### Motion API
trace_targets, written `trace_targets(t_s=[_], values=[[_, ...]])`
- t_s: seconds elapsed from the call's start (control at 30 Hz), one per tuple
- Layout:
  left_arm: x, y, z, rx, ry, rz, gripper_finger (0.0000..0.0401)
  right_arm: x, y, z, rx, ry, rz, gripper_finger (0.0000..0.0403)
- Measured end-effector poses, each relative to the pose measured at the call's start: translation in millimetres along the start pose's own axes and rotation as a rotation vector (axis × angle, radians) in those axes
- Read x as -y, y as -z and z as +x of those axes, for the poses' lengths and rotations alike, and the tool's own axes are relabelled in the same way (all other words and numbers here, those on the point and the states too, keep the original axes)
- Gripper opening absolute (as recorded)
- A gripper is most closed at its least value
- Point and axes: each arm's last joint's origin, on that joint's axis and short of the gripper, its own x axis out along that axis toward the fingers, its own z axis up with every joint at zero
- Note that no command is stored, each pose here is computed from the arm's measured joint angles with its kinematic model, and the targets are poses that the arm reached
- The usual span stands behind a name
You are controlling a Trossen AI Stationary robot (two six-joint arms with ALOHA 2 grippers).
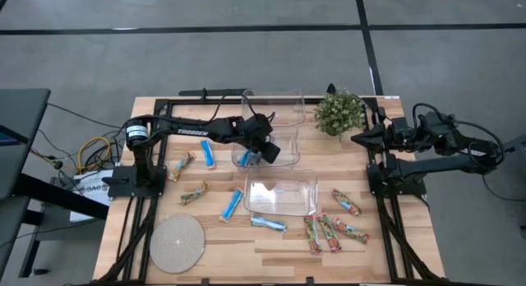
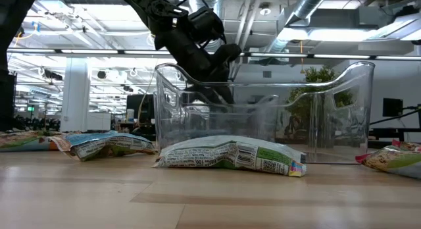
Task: Pick and place Granola Bars by type
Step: Put the yellow granola bar into the bottom transparent bin
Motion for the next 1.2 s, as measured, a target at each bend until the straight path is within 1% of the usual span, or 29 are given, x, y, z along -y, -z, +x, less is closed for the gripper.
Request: trace_targets(t_s=[0.13,0.23,0.4,0.47,0.6,0.7,0.8,0.97,1.2], values=[[4.6,-0.4,0.2,0.001,0.048,0.01,0.0103,0.0,0.0,0.0,0.0,0.0,0.0,0.0],[7.6,0.4,-1.3,0.003,0.057,0.018,0.0103,0.0,0.0,0.0,0.0,0.0,0.0,0.0],[15.7,-1.2,-9.7,0.038,0.078,0.087,0.0103,0.0,0.0,-0.1,0.0,0.0,0.0,0.0],[19.3,-1.7,-15.5,0.06,0.067,0.111,0.0103,0.0,0.0,-0.1,0.0,0.0,0.0,0.0],[27.7,-1.6,-32.8,0.105,0.033,0.171,0.0103,0.0,0.0,0.0,0.0,0.0,0.0,0.0],[33.8,1.9,-48.0,0.118,-0.011,0.22,0.0103,0.0,0.0,0.0,0.0,0.0,0.0,0.0],[40.2,7.1,-64.6,0.123,-0.051,0.244,0.0103,0.0,0.0,0.0,0.0,0.0,0.0,0.0],[53.2,20.3,-92.9,0.109,-0.074,0.275,0.0103,0.0,0.0,0.0,0.0,0.0,0.0,0.0],[65.4,43.3,-129.6,0.034,-0.071,0.282,0.0103,0.0,0.0,-0.1,0.0,0.0,0.0,0.0]])
